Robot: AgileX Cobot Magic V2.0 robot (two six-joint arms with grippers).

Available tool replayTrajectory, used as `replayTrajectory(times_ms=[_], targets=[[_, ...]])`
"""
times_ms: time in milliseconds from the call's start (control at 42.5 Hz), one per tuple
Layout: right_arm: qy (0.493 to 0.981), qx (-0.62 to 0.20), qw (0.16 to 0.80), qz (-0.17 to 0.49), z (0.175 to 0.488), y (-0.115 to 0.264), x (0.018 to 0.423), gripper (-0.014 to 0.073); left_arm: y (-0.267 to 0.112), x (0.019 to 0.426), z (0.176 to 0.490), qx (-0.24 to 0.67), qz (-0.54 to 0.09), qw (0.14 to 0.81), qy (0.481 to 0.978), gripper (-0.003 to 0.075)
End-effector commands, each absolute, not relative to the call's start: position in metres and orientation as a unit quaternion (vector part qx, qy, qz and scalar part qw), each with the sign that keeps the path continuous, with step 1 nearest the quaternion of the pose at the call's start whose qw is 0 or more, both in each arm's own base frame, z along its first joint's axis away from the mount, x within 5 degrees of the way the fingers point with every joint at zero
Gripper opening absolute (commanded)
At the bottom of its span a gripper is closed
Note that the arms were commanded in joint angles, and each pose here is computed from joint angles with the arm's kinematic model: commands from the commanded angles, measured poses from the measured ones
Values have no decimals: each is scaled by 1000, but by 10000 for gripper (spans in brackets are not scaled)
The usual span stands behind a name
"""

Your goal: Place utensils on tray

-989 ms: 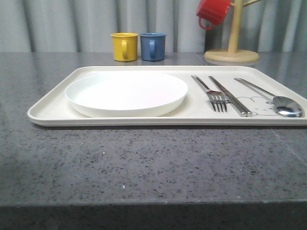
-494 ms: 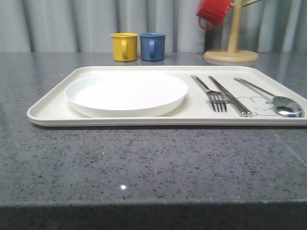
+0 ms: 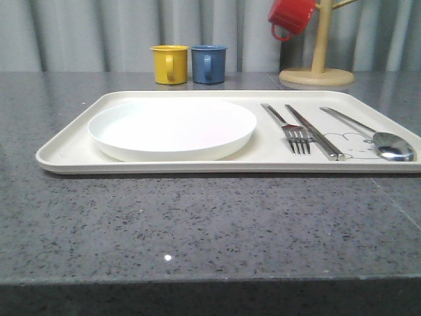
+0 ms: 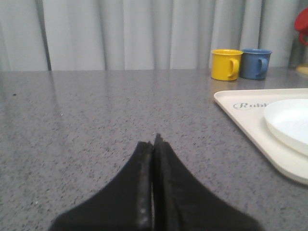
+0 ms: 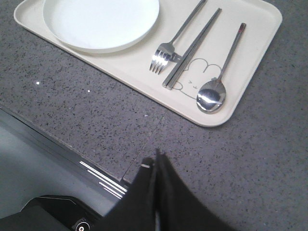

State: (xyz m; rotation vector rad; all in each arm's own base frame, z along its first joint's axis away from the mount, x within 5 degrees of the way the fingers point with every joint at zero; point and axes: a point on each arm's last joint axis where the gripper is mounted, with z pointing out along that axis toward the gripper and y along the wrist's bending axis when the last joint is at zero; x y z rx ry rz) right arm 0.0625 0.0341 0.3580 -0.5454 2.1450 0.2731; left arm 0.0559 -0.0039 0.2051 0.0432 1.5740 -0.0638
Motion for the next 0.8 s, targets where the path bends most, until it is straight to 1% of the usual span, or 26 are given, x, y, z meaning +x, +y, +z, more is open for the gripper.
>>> replayTrajectory(times_ms=[0, 71, 188, 777], targets=[[846, -216, 474, 113, 369, 35, 65, -113, -2, 53, 217, 7, -25, 750, 661, -20], [847, -217, 472, 113, 368, 35, 64, -113, -2, 54, 214, 6, -20, 757, 653, -20], [849, -218, 468, 113, 368, 35, 64, -113, -2, 54, 216, 6, -17, 764, 645, -20], [850, -218, 467, 113, 367, 35, 64, -113, -2, 54, 216, 5, -17, 764, 645, -20]])
